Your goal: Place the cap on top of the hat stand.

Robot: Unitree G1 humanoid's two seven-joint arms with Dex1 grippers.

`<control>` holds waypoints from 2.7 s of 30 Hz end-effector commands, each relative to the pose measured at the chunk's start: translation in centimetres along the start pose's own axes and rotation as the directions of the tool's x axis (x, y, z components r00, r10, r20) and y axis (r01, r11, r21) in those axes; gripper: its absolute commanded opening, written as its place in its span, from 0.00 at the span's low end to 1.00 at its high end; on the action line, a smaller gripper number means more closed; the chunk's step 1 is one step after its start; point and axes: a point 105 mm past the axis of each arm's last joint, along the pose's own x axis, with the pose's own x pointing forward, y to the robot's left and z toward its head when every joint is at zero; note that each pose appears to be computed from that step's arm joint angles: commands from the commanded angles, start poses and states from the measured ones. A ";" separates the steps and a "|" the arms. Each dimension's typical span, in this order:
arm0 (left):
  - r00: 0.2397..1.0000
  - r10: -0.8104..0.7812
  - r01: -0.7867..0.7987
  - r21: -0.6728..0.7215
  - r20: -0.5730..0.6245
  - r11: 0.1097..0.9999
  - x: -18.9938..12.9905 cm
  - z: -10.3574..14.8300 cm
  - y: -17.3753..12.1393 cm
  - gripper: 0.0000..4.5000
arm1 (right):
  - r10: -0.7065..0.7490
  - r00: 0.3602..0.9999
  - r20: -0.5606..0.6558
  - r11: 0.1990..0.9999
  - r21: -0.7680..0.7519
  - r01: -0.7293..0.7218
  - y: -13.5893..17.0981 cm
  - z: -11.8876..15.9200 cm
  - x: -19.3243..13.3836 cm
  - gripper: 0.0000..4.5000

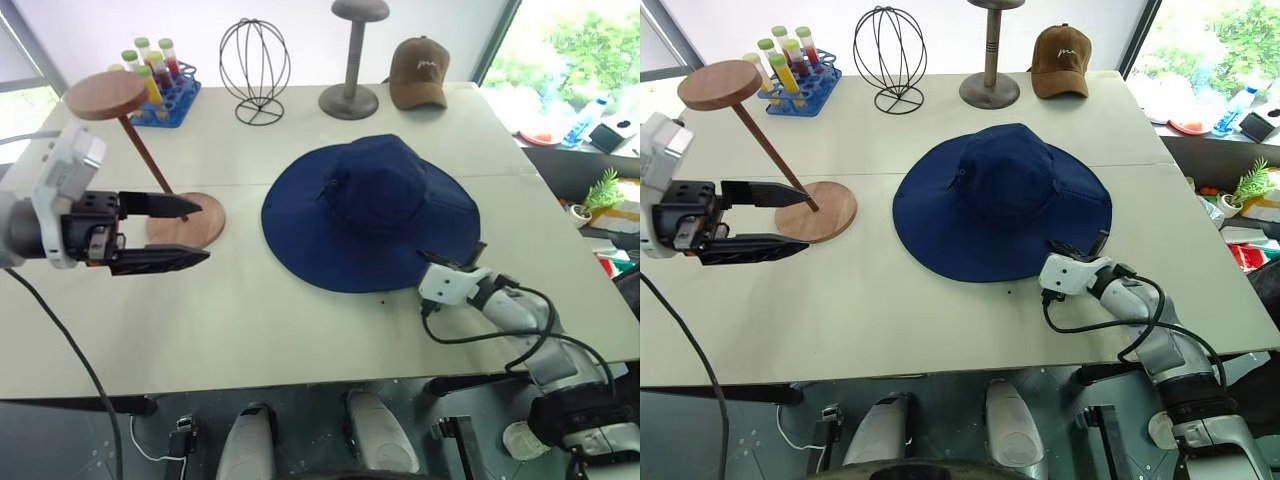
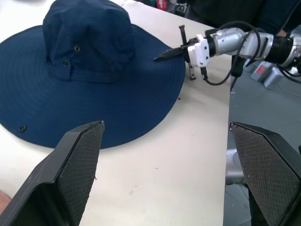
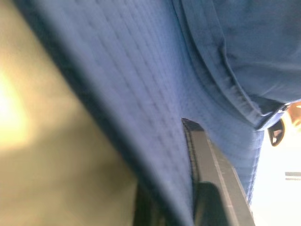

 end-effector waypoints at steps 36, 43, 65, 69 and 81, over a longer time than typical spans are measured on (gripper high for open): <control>0.836 0.515 -0.512 -0.064 0.191 0.856 -8.0 0.5 -6.1 1.00 | -0.280 0.897 0.341 0.801 0.599 0.022 -29.3 17.2 5.9 0.01; 0.770 0.600 -0.592 -0.104 0.218 0.799 -9.4 0.0 -7.0 1.00 | -0.382 0.857 0.346 0.715 0.699 0.036 -31.5 20.4 5.8 0.01; 0.566 0.755 -0.748 -0.178 0.330 0.639 -12.5 0.5 -9.4 1.00 | -0.531 0.642 0.552 0.655 0.748 -0.101 -34.4 33.1 2.6 0.01; 0.550 0.765 -0.760 -0.178 0.334 0.624 -12.8 0.6 -9.6 1.00 | -0.557 0.622 0.551 0.676 0.735 -0.046 -34.9 34.2 1.9 0.01; 0.509 0.785 -0.783 -0.188 0.353 0.592 -13.5 0.8 -9.8 1.00 | -0.580 0.485 0.654 0.617 0.742 -0.262 -35.8 37.8 -1.1 0.01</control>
